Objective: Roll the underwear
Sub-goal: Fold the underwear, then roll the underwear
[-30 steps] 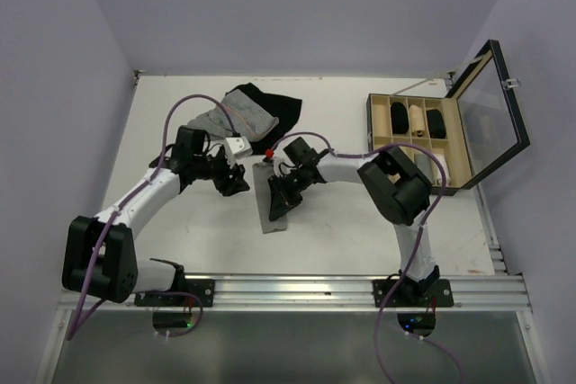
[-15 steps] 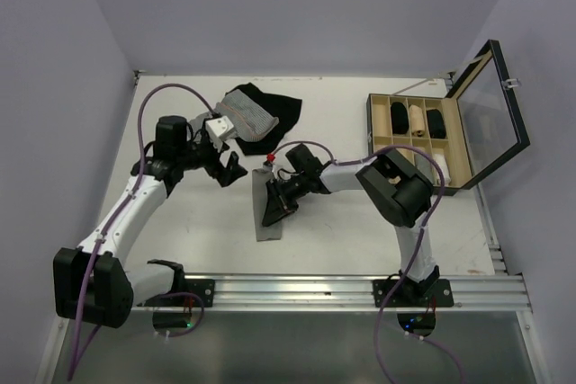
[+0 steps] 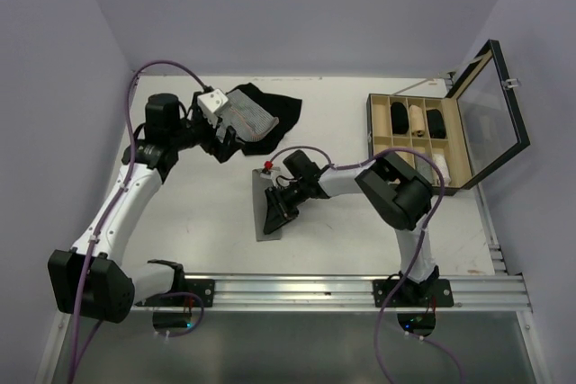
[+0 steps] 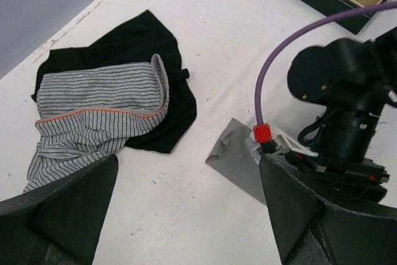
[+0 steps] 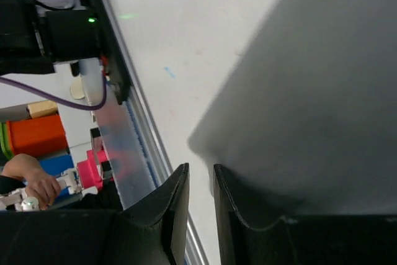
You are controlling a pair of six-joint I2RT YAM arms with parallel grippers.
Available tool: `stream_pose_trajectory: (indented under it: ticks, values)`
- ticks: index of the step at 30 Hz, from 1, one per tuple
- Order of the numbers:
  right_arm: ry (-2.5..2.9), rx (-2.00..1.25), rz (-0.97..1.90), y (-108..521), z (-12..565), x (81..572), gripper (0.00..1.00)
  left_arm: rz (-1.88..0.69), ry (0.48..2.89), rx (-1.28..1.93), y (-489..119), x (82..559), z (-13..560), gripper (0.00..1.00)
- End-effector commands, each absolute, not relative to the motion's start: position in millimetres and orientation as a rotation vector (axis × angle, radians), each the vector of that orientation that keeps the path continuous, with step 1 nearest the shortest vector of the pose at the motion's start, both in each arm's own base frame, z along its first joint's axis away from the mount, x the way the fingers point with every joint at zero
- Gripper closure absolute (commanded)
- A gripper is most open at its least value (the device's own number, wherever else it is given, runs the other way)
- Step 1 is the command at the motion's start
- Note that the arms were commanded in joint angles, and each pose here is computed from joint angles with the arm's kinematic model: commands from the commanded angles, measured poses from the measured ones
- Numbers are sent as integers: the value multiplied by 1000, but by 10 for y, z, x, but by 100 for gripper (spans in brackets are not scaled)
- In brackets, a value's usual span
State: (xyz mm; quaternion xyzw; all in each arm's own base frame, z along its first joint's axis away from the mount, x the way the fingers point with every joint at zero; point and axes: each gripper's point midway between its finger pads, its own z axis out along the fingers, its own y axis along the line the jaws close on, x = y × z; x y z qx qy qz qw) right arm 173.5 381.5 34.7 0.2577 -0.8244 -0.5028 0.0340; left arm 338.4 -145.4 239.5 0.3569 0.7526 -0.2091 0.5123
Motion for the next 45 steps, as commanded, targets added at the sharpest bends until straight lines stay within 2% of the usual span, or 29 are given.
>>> stream_pose_trajectory:
  ticks: [1, 6, 14, 18, 21, 25, 32, 34, 37, 41, 45]
  values:
    - [-2514, 787, -1529, 3816, 203, 1726, 74, -558, 1791, 851, -1504, 3381, 2552, 0]
    - [-2494, 799, -1516, 3792, 113, 1693, 73, -642, 1691, 870, -1622, 3226, 2558, 0]
    - [-2555, 944, -1810, 3965, 1184, 2356, 73, -623, 1709, 1020, -1564, 3062, 2264, 0]
    - [-2634, 844, -1826, 3850, 1149, 2776, 73, -677, 1705, 1011, -1585, 3068, 2193, 0]
    - [-2651, 771, -1822, 3830, 1040, 2932, 73, -679, 1711, 1009, -1589, 3114, 2164, 6]
    - [-2614, 748, -1864, 3907, 992, 2980, 73, -675, 1696, 1002, -1605, 3217, 2177, 13]
    - [-2598, 719, -1851, 3883, 797, 2914, 74, -678, 1707, 1001, -1609, 3266, 2044, 16]
    - [-2628, 721, -1774, 3833, 631, 2920, 74, -686, 1703, 1030, -1616, 3224, 1972, 20]
    - [-2659, 739, -1665, 3760, 367, 2896, 75, -664, 1695, 1135, -1599, 3099, 1766, 35]
    - [-2711, 838, -1542, 3653, 181, 2864, 75, -560, 1684, 1378, -1610, 2761, 1313, 38]
    - [-2732, 898, -1577, 3666, 524, 2903, 73, -493, 1562, 1598, -1669, 2430, 1147, 39]
